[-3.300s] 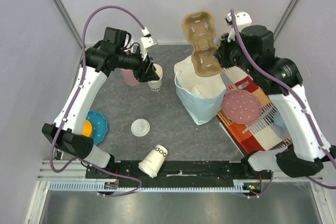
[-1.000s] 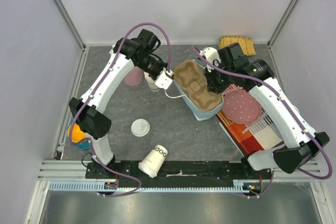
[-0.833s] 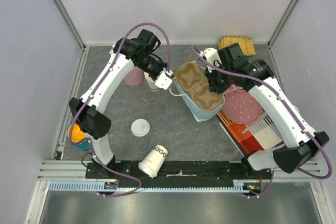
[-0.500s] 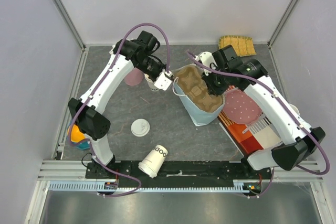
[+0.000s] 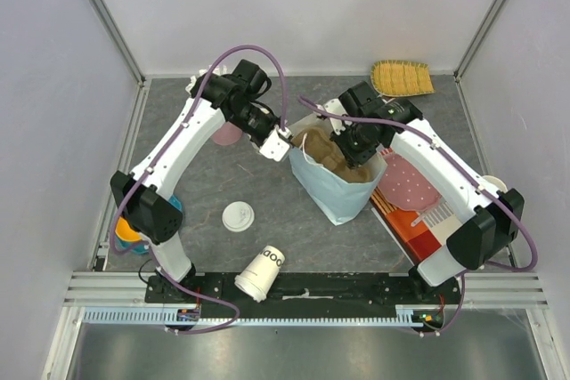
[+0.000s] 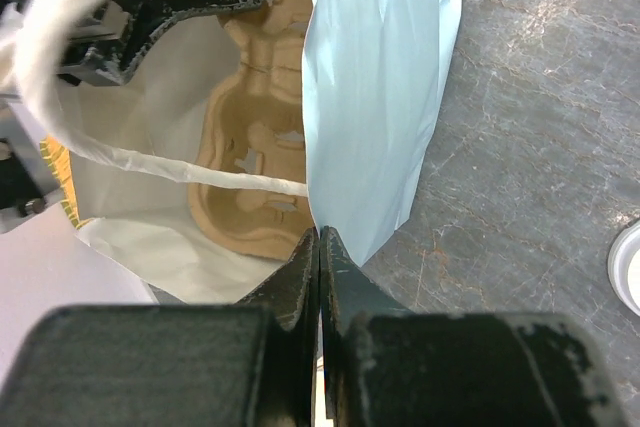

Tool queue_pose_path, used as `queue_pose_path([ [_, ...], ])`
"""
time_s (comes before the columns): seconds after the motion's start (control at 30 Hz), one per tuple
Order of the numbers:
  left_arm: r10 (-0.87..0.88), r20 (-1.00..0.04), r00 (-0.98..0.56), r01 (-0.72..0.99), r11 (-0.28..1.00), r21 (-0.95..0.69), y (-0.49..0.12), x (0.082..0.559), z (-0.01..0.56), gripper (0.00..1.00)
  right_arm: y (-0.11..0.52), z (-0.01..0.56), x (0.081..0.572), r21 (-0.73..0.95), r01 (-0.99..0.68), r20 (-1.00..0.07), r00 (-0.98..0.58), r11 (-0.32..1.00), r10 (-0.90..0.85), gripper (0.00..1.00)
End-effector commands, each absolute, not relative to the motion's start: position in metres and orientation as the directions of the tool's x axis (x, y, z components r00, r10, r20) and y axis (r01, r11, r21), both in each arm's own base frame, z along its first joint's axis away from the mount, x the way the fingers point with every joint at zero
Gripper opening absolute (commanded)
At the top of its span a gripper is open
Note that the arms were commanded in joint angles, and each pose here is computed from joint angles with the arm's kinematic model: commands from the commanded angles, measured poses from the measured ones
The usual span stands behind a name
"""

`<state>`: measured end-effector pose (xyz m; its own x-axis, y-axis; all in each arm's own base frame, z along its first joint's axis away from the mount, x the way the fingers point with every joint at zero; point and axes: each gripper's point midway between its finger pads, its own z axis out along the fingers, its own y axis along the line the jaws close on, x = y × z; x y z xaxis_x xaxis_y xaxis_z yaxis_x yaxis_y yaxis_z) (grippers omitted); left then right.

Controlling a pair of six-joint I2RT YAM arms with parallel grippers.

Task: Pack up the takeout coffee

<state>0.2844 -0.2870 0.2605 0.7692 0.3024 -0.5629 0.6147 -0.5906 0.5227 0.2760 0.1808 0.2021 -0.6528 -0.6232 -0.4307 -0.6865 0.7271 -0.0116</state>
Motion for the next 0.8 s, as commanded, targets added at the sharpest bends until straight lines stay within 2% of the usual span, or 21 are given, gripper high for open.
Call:
queue_pose_path([
  [0.0,0.305,-0.663,0.684,0.675,-0.609,0.417,-0.272,0.24,0.271,0.02,0.171,0.194,0.266,-0.029,-0.679,-0.399,-0.665,0.733,-0.631,0.0],
  [0.3,0.287,-0.639,0.713,0.639,-0.641,0.425,-0.273,0.232,0.266,0.02,0.2,0.165,0.272,0.052,-0.655,-0.407,-0.703,0.754,-0.583,0.0],
  [0.53,0.317,-0.6,0.735,0.617,-0.679,0.398,-0.265,0.229,0.252,0.02,0.192,0.123,0.258,-0.001,-0.643,-0.291,-0.732,0.766,-0.616,0.0],
  [0.77,0.321,-0.601,0.732,0.616,-0.688,0.383,-0.26,0.222,0.246,0.02,0.198,0.094,0.258,0.022,-0.632,-0.282,-0.747,0.775,-0.602,0.0],
])
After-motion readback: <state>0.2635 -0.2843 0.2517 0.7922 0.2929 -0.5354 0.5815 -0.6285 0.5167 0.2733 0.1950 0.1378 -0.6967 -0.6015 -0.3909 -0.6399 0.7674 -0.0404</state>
